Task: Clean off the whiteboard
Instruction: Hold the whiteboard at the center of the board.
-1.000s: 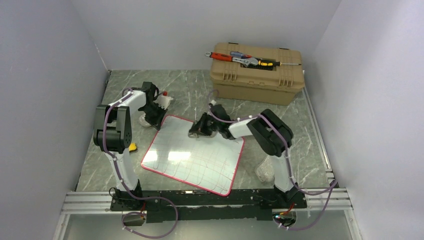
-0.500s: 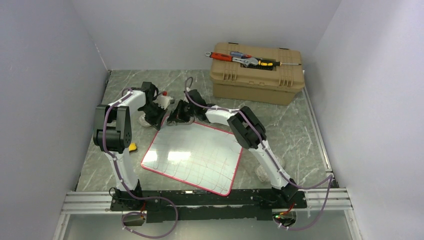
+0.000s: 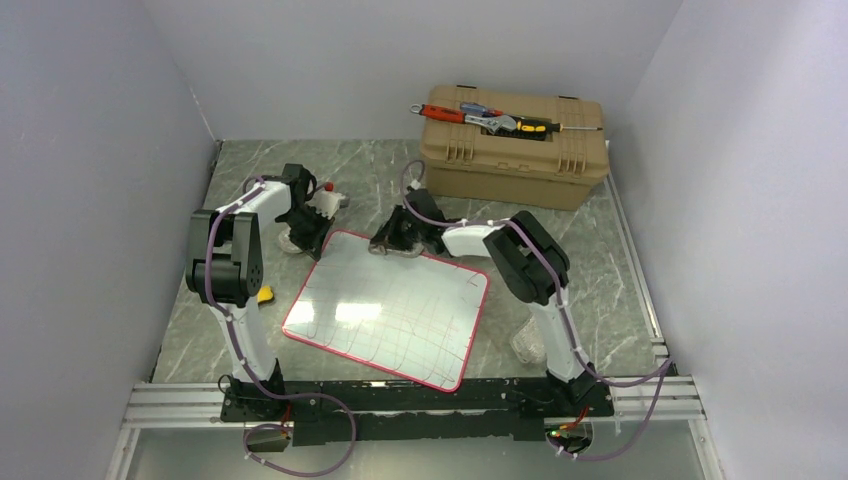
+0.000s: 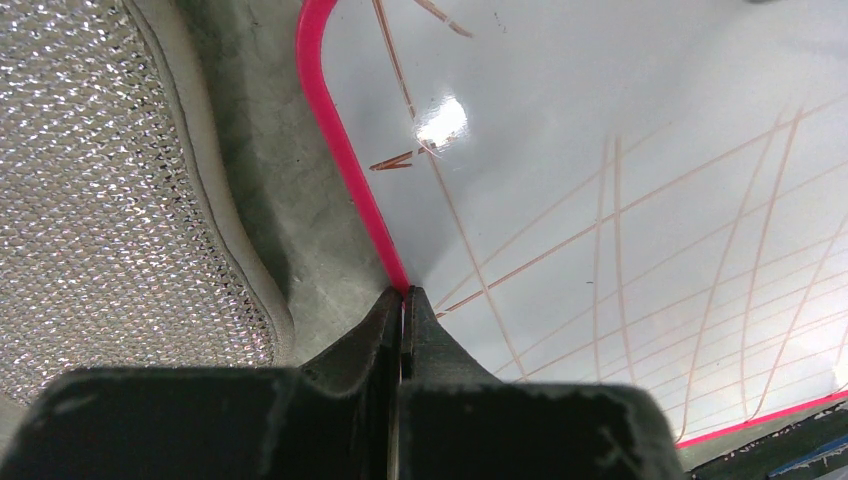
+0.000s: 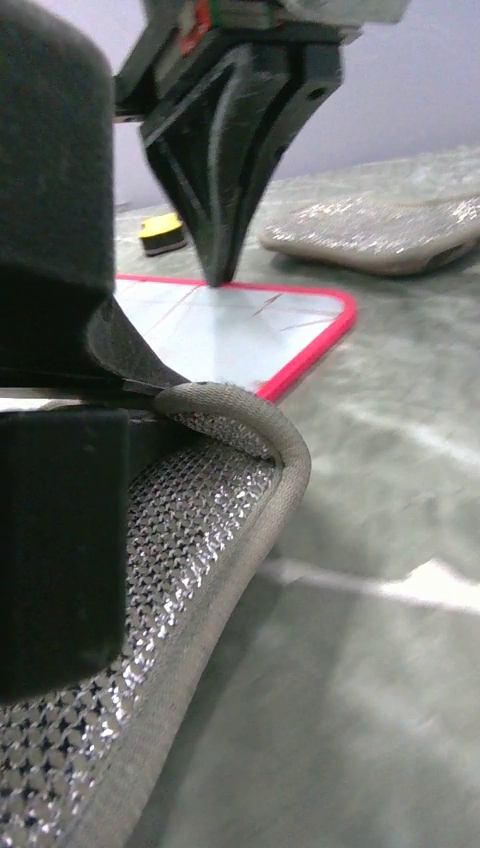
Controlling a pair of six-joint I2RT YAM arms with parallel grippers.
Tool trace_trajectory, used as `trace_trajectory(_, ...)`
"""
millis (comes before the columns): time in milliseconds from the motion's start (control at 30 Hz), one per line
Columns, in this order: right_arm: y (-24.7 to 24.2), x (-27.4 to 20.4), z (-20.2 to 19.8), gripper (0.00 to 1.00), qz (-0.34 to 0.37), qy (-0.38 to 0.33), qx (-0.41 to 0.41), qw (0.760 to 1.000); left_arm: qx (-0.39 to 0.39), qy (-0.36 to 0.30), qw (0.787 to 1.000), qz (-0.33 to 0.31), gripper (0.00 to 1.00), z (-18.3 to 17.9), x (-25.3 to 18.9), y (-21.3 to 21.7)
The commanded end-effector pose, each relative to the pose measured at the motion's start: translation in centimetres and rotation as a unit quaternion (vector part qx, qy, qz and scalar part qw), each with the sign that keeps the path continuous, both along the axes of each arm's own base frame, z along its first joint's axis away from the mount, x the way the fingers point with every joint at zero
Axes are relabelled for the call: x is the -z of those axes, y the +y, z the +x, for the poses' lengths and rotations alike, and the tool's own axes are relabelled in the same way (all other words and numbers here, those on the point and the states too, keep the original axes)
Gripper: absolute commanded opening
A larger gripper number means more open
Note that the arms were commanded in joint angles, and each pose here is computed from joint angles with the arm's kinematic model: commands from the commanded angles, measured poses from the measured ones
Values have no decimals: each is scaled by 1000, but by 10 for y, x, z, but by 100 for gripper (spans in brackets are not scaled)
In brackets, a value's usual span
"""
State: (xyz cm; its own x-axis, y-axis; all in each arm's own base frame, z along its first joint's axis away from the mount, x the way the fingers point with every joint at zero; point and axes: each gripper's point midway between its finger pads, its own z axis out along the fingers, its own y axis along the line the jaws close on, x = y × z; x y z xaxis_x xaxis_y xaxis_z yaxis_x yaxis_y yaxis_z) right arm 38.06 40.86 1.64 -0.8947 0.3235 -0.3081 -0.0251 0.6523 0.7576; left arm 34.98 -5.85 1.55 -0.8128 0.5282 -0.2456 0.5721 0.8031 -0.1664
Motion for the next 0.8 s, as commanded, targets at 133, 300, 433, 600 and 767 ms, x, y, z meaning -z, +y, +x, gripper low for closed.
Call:
trace_trajectory(133,-1,127,-24,0,-190,88,-36,977,20,76,997,3,2,-33,53,-1)
trace_trajectory(300,-14,129,-32,0,-197,97,-33,975,19,78,997,3,2,-33,52,-1)
trace_trajectory(433,-85,127,-64,0,-213,117,-3,970,18,74,997,4,2,-34,50,1)
trace_trajectory(600,-172,123,-129,0,-245,140,15,959,17,72,997,3,2,-36,48,3)
trace_trajectory(767,-166,114,-173,0,-210,160,-37,964,15,71,997,-1,2,-35,46,2)
